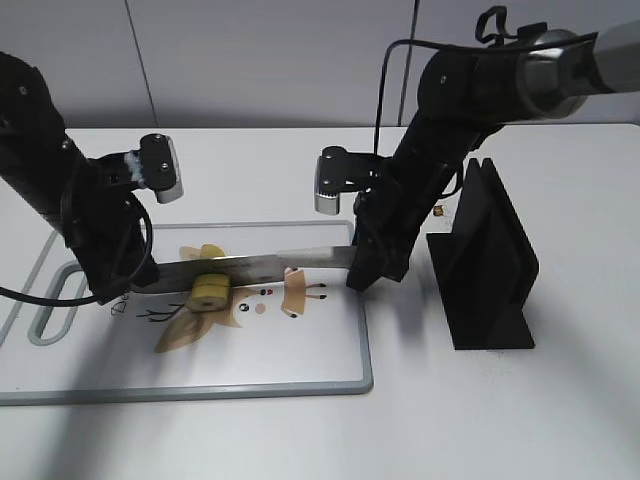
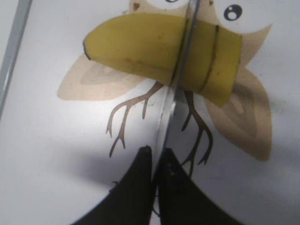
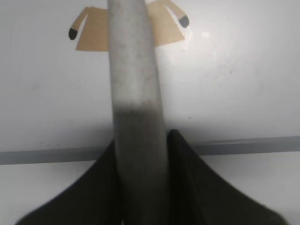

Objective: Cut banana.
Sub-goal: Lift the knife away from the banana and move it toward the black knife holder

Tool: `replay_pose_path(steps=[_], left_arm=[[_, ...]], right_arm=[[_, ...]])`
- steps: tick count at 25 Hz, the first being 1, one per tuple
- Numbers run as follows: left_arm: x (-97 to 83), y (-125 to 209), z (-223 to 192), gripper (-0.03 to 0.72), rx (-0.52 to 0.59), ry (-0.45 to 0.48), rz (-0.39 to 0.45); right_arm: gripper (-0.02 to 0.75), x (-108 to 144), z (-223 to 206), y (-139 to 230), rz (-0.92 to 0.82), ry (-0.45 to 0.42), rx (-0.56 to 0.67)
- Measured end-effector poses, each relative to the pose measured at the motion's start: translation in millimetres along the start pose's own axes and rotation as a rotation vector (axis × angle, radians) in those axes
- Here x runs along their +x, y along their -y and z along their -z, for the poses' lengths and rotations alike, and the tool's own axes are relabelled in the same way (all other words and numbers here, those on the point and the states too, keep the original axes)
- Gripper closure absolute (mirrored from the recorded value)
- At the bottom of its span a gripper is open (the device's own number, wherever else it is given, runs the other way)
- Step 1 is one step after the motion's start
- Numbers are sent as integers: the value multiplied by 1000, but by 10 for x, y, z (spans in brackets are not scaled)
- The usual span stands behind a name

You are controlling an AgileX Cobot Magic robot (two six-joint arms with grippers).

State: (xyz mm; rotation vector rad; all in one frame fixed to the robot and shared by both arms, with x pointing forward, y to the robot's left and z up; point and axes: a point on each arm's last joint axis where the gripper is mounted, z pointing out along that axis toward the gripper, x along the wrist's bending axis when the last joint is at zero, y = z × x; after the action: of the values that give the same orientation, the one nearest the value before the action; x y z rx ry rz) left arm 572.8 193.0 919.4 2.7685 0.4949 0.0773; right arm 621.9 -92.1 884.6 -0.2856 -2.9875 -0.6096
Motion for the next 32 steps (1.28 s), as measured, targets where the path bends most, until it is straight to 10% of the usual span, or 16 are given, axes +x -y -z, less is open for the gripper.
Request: replay_pose_path(steps=[32], left_arm=[[-17, -25, 101, 685, -25, -10, 9]], right_arm=[[545, 29, 319, -143, 34, 50, -33]])
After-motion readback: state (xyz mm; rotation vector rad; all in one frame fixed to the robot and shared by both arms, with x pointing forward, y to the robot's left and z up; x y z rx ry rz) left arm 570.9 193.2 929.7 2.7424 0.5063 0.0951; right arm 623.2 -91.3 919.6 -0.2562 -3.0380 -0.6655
